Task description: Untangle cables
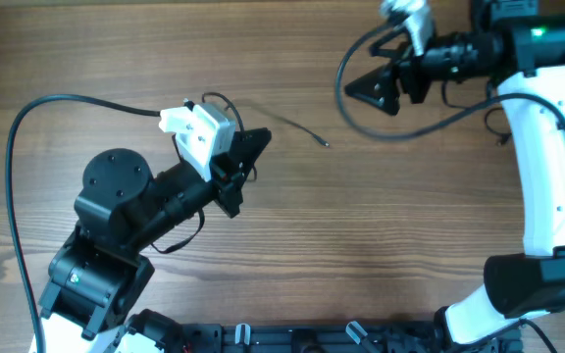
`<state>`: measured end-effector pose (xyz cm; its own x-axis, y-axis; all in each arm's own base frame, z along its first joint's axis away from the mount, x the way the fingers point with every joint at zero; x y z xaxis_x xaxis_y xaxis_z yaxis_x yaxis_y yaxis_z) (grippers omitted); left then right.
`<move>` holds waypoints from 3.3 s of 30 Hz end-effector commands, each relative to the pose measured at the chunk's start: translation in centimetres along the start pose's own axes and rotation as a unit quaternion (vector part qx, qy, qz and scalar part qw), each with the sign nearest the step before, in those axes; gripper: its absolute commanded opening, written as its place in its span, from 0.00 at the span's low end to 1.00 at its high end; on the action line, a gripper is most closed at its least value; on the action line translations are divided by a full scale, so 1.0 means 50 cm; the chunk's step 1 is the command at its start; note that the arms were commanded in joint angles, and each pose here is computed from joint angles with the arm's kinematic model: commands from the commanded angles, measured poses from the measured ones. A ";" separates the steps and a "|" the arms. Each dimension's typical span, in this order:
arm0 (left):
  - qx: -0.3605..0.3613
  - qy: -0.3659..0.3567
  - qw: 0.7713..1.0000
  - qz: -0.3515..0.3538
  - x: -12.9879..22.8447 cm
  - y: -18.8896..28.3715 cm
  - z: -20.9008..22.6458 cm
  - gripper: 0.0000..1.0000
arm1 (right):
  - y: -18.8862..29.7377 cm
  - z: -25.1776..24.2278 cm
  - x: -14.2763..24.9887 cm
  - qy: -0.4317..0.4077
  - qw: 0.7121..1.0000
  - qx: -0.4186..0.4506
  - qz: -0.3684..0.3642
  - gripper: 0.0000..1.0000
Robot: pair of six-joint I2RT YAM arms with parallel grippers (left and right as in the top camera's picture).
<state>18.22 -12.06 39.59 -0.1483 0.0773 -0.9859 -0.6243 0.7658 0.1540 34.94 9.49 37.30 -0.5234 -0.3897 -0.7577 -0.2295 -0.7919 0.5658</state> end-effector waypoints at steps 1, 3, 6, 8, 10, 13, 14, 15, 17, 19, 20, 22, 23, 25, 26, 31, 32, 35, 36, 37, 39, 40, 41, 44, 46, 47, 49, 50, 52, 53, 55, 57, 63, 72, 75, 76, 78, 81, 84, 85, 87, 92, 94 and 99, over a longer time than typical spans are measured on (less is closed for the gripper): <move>0.054 -0.022 0.998 -0.021 -0.015 0.005 -0.018 0.04 | -0.028 0.054 -0.019 0.173 0.984 -0.039 -0.005 1.00; 0.073 -0.029 0.996 -0.034 -0.022 0.006 -0.024 0.04 | -0.051 0.078 -0.027 0.217 0.974 -0.060 -0.008 1.00; 0.081 -0.040 0.994 -0.058 -0.037 0.008 -0.027 0.04 | -0.069 0.104 -0.035 0.252 0.960 -0.116 -0.037 1.00; 0.074 -0.047 0.993 -0.072 -0.046 0.009 -0.025 0.04 | -0.076 0.102 -0.035 0.244 0.958 -0.139 -0.051 1.00; 0.076 -0.050 0.990 -0.106 -0.067 0.013 -0.027 0.04 | -0.090 0.095 -0.035 0.233 0.955 -0.171 -0.068 1.00; 0.093 -0.053 0.984 -0.142 -0.089 0.020 -0.034 0.04 | -0.110 0.082 -0.033 0.240 0.943 -0.209 -0.096 1.00; 0.108 -0.062 0.980 -0.152 -0.096 0.023 -0.039 0.04 | -0.116 0.079 -0.034 0.240 0.938 -0.224 -0.110 1.00; 0.114 -0.056 0.979 -0.159 -0.101 0.025 -0.042 0.04 | -0.120 0.076 -0.036 0.238 0.934 -0.237 -0.123 1.00; 0.116 -0.060 0.977 -0.167 -0.105 0.027 -0.043 0.04 | -0.127 0.071 -0.039 0.235 0.927 -0.255 -0.142 1.00; 0.119 -0.053 0.977 -0.167 -0.106 0.024 -0.042 0.04 | -0.136 0.073 -0.041 0.238 0.923 -0.264 -0.147 1.00; 0.125 -0.046 0.977 -0.168 -0.107 0.018 -0.041 0.04 | -0.143 0.079 -0.043 0.241 0.921 -0.270 -0.147 1.00; 0.133 -0.037 0.976 -0.168 -0.108 0.006 -0.036 0.04 | -0.160 0.094 -0.047 0.252 0.915 -0.281 -0.145 1.00; 0.142 -0.024 0.975 -0.172 -0.110 -0.003 -0.033 0.04 | -0.176 0.109 -0.050 0.262 0.910 -0.288 -0.141 1.00; 0.182 -0.023 0.966 -0.181 -0.117 -0.016 -0.036 0.04 | -0.202 0.131 -0.054 0.281 0.904 -0.294 -0.132 1.00; 0.197 -0.022 0.962 -0.185 -0.120 -0.020 -0.037 0.04 | -0.213 0.139 -0.055 0.286 0.900 -0.300 -0.131 1.00; 0.241 -0.017 0.949 -0.205 -0.133 -0.029 -0.046 0.04 | -0.264 0.170 -0.055 0.301 0.887 -0.328 -0.125 1.00; 0.252 -0.022 0.945 -0.209 -0.136 -0.029 -0.054 0.04 | -0.271 0.171 -0.055 0.300 0.886 -0.331 -0.124 1.00; 0.266 -0.023 0.940 -0.210 -0.136 -0.031 -0.069 0.04 | -0.284 0.169 -0.059 0.283 0.891 -0.334 -0.120 0.97; 0.271 -0.022 0.939 -0.209 -0.136 -0.032 -0.073 0.04 | -0.288 0.167 -0.060 0.275 0.893 -0.335 -0.117 0.90; 0.275 -0.022 0.938 -0.209 -0.135 -0.034 -0.077 0.04 | -0.291 0.167 -0.059 0.270 0.895 -0.337 -0.114 0.62; 0.276 -0.025 0.937 -0.214 -0.137 -0.035 -0.077 0.04 | -0.291 0.168 -0.059 0.249 0.901 -0.340 -0.106 0.33; 0.276 -0.031 0.935 -0.221 -0.141 -0.034 -0.077 0.04 | -0.292 0.170 -0.059 0.241 0.903 -0.342 -0.102 0.36; 0.277 -0.036 0.933 -0.228 -0.143 -0.034 -0.077 0.04 | -0.294 0.173 -0.059 0.241 0.902 -0.344 -0.102 0.46; 0.277 -0.036 0.933 -0.229 -0.142 -0.042 -0.074 0.04 | -0.300 0.184 -0.058 0.243 0.899 -0.350 -0.100 0.76; 0.277 -0.039 0.932 -0.232 -0.143 -0.045 -0.073 0.04 | -0.306 0.197 -0.058 0.246 0.896 -0.357 -0.097 0.83; 0.278 -0.042 0.930 -0.237 -0.145 -0.045 -0.073 0.04 | -0.310 0.205 -0.057 0.248 0.894 -0.361 -0.095 0.83; 0.278 -0.048 0.928 -0.244 -0.148 -0.043 -0.074 0.04 | -0.315 0.213 -0.057 0.250 0.892 -0.366 -0.093 0.65; 0.278 -0.049 0.927 -0.246 -0.149 -0.042 -0.074 0.04 | -0.315 0.213 -0.057 0.249 0.892 -0.366 -0.093 0.46; 0.278 -0.053 0.926 -0.251 -0.151 -0.041 -0.075 0.04 | -0.315 0.213 -0.056 0.248 0.892 -0.366 -0.093 0.04; 0.278 -0.054 0.925 -0.252 -0.152 -0.040 -0.075 0.04 | -0.316 0.212 -0.056 0.246 0.894 -0.364 -0.090 0.04; 0.278 -0.053 0.926 -0.251 -0.151 -0.040 -0.074 0.04 | -0.320 0.205 -0.055 0.236 0.907 -0.342 -0.072 0.04; 0.278 -0.051 0.927 -0.248 -0.150 -0.042 -0.074 0.05 | -0.328 0.174 -0.058 0.192 0.943 -0.271 -0.029 0.04; 0.273 -0.005 0.944 -0.187 -0.120 -0.063 -0.065 0.17 | -0.256 -0.055 -0.060 -0.038 0.992 0.120 0.015 0.04; 0.130 0.115 0.984 -0.041 -0.025 -0.094 0.018 0.22 | -0.038 -0.269 0.008 -0.183 0.943 0.273 -0.047 0.04; -0.012 0.169 0.985 0.018 0.024 -0.091 0.075 0.23 | 0.003 -0.297 0.024 -0.217 0.930 0.291 -0.064 0.04; -0.045 0.181 0.982 0.035 0.038 -0.087 0.088 0.23 | 0.010 -0.301 0.027 -0.219 0.928 0.294 -0.066 0.04; -0.057 0.191 0.978 0.052 0.051 -0.084 0.094 0.26 | 0.022 -0.307 0.028 -0.218 0.925 0.301 -0.073 0.04; -0.061 0.205 0.974 0.079 0.067 -0.081 0.092 0.37 | 0.045 -0.321 0.015 -0.227 0.912 0.325 -0.110 0.04; -0.065 0.219 0.967 0.109 0.086 -0.078 0.089 0.55 | 0.084 -0.339 -0.015 -0.230 0.891 0.346 -0.183 0.04; -0.066 0.222 0.966 0.114 0.089 -0.077 0.089 0.69 | 0.096 -0.344 -0.025 -0.230 0.884 0.350 -0.207 0.04; -0.073 0.226 0.964 0.123 0.095 -0.075 0.089 1.00 | 0.133 -0.357 -0.049 -0.222 0.866 0.357 -0.271 0.04; -0.077 0.233 0.959 0.139 0.105 -0.072 0.088 1.00 | 0.197 -0.370 -0.087 -0.160 0.826 0.405 -0.357 0.04; -0.077 0.236 0.958 0.146 0.109 -0.071 0.088 1.00 | 0.194 -0.378 -0.079 -0.139 0.827 0.431 -0.333 0.04; -0.078 0.239 0.956 0.151 0.112 -0.070 0.087 1.00 | 0.151 -0.427 -0.012 -0.163 0.832 0.476 -0.233 0.04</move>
<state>22.94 -11.68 33.09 -0.6595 -0.0510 -0.7500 -0.5908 0.6521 0.4751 49.88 -5.71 37.64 -0.2937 0.1909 -0.9367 -0.9554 -0.0891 0.2814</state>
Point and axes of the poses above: each gripper's point midway between its finger pads, its own y axis back along the fingers, its own z axis along the line the jaws close on, x = y × z, the point moved 10 cm from there along y, back along the fingers, and after that the axes turned 9 degrees about -y, right-handed, at the moved point
